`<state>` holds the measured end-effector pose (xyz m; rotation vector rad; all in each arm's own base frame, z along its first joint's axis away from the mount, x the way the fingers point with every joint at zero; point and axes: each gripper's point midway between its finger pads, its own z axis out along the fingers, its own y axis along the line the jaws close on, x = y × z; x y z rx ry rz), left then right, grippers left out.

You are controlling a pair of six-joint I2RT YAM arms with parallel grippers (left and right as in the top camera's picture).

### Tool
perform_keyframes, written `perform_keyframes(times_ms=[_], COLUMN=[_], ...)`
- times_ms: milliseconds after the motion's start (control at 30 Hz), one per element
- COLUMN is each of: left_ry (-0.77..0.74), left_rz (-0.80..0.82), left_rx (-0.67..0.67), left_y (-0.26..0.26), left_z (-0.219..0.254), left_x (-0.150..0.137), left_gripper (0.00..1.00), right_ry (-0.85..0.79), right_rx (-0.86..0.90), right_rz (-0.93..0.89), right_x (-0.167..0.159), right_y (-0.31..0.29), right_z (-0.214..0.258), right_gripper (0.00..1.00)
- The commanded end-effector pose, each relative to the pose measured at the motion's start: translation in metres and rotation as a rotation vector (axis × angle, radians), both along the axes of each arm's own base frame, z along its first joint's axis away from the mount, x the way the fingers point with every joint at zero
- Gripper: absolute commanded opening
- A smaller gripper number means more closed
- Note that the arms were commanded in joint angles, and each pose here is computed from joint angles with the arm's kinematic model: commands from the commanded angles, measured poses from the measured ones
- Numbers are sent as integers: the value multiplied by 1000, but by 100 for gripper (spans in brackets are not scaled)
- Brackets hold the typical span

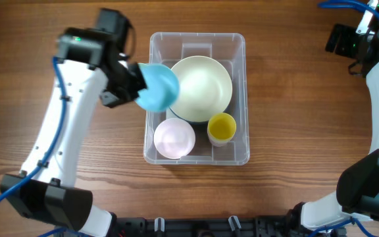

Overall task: Pack container
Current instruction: 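Grasp the light-blue bowl rim and carry it into the bin, then release the light-blue bowl and move the left gripper to the teal bowl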

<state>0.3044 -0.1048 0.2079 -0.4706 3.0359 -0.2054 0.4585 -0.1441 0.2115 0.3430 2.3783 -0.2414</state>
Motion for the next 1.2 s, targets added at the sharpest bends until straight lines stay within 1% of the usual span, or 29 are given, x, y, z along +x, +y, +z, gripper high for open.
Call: perform_keyframes(times_ms=[0, 133, 333, 567, 600, 633, 667, 700, 733, 867, 967, 1033, 1133, 1167], left_ry=[32, 68, 170, 185, 185, 185, 182, 177, 172, 146, 108, 68, -28, -70], left_rz=[-105, -162, -192, -199, -199, -199, -199, -198, -196, -178, -144, -100, 69, 154], left_rx=[33, 45, 83, 91, 91, 90, 89, 88, 85, 75, 61, 61, 101, 118], left_y=[-18, -32, -31, -30, -30, -31, -31, -31, -31, -30, -25, -17, 16, 35], left_z=[-11, -21, -33, -37, -37, -37, -37, -37, -37, -38, -38, -38, -37, -36], left_x=[-14, -28, -54, -58, -58, -58, -58, -56, -55, -46, -33, -18, 15, 30], left_gripper=[4, 4, 4, 4, 11, 26, 53, 62, 64, 66, 65, 65, 63, 63], right_ry=[9, 9, 9, 9, 9, 9, 9, 9, 9, 9, 9, 9, 9, 9], right_rx=[2, 2, 2, 2, 2, 2, 3, 2, 2, 2, 2, 3, 2, 2], right_rz=[10, 10, 9, 10, 10, 10, 9, 10, 9, 10, 9, 9, 10, 10], right_x=[0, 0, 0, 0, 0, 0, 0, 0, 0, 0, 0, 0, 0, 0], right_y=[3, 3, 3, 3, 3, 3, 3, 3, 3, 3, 3, 3, 3, 3], right_z=[-5, -5, -5, -5, -5, -5, -5, -5, -5, -5, -5, -5, -5, -5], right_gripper=[100, 100, 100, 100, 100, 100, 100, 100, 100, 100, 100, 100, 100, 100])
